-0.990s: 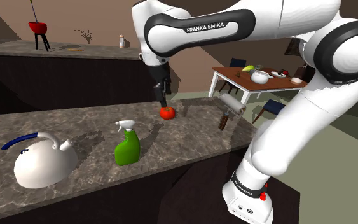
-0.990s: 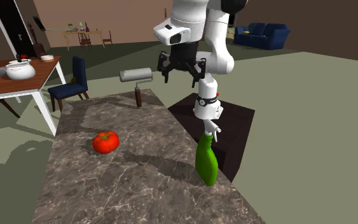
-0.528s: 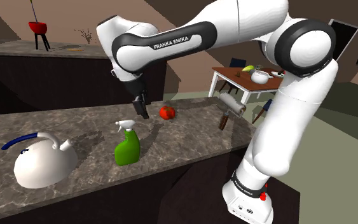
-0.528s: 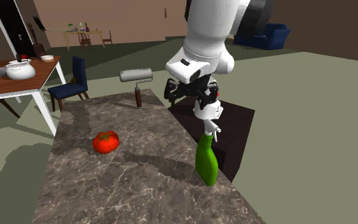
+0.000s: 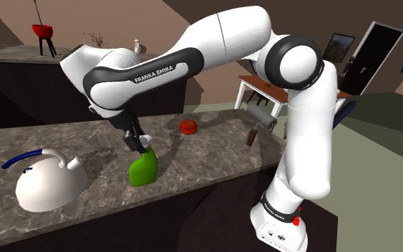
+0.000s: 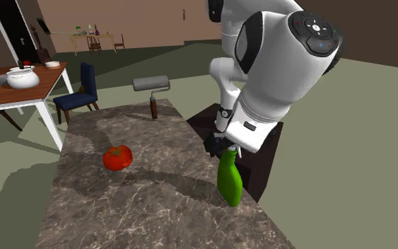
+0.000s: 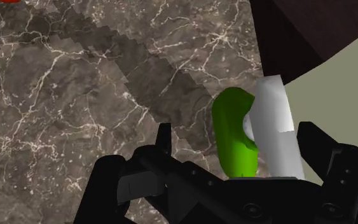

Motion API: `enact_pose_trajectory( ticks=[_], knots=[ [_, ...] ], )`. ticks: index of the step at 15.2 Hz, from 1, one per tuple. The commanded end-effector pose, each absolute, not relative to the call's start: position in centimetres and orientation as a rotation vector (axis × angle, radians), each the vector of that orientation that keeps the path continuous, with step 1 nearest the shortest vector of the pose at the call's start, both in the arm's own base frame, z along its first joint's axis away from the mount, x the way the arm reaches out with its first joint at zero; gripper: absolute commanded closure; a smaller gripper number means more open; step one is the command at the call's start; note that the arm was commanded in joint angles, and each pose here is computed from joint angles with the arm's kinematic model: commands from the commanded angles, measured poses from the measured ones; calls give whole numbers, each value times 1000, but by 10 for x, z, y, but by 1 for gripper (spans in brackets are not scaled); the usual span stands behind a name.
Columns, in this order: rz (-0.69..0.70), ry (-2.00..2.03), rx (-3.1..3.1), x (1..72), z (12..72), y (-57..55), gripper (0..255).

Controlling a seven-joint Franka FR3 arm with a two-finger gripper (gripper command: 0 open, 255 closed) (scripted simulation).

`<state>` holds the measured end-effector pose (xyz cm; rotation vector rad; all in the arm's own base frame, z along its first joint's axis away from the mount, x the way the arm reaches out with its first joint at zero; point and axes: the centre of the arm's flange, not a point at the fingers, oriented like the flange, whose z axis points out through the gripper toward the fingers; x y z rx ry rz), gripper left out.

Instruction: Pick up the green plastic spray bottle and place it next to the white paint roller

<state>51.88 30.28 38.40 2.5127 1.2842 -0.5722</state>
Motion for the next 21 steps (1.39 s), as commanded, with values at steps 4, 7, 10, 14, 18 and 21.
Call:
enact_pose_trajectory(
  ticks=[4,7,10,14,18,21],
  knots=[
    [-631,1449,2389,523,341,357,0],
    [-631,1449,2389,519,327,350,0],
    [-631,1449,2389,516,313,343,0],
    [-631,1449,2389,514,306,339,0],
    [-631,1449,2389,514,306,339,0],
    [-631,1449,2389,514,306,339,255]
  ],
)
